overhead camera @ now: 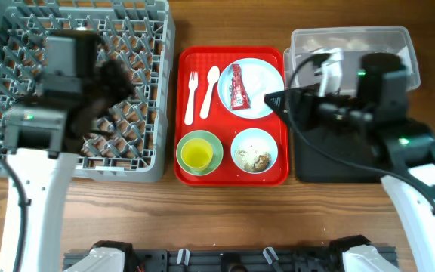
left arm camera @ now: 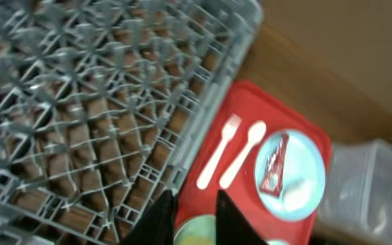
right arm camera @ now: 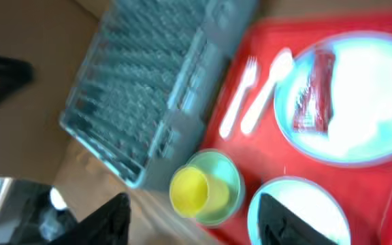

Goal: Sort waste into correct bins and load items into the dishwasher rack
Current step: 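Reach the right gripper to the light-blue bowl and grasp its rim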

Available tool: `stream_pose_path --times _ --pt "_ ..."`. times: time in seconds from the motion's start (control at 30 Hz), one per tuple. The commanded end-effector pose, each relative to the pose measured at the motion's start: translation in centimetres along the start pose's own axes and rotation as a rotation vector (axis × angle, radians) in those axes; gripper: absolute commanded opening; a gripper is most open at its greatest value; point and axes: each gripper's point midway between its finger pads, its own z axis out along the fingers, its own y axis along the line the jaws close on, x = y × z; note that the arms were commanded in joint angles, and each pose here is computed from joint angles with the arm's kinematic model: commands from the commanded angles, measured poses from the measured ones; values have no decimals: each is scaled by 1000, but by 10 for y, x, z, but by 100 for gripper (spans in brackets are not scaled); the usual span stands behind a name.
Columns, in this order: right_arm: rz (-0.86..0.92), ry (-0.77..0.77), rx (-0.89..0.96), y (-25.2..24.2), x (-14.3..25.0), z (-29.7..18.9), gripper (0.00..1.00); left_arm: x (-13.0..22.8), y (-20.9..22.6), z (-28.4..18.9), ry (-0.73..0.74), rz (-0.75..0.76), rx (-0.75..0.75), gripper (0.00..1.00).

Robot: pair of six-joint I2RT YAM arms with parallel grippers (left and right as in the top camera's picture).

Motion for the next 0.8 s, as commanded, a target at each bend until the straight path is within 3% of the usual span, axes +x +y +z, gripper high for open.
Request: stream_pose_path --times 0.0,0.03,0.07,0.1,0.17,0.23,0.33,0.47,0.77 --pt "37 -4 230 -5 14 21 51 -15 13 -7 5 -131 56 27" --pt "30 7 259 -1 21 28 45 -18 15 -5 5 -144 62 38" --pt "23 19 303 3 30 40 40 -20 18 -4 3 -153 54 56" --pt "2 42 338 8 42 53 40 -20 20 -1 7 -157 48 68" --pt "-36 95 385 12 63 75 42 -19 21 3 20 -158 39 74" --pt "-80 151 437 8 82 95 45 -16 22 5 32 -159 31 100" --pt "-72 206 543 -17 97 119 42 -14 23 5 41 -160 26 100" --pt "-19 200 595 -38 95 130 16 -14 23 5 41 -160 26 100" --pt "117 221 671 -77 128 152 18 -14 23 5 41 -160 26 100"
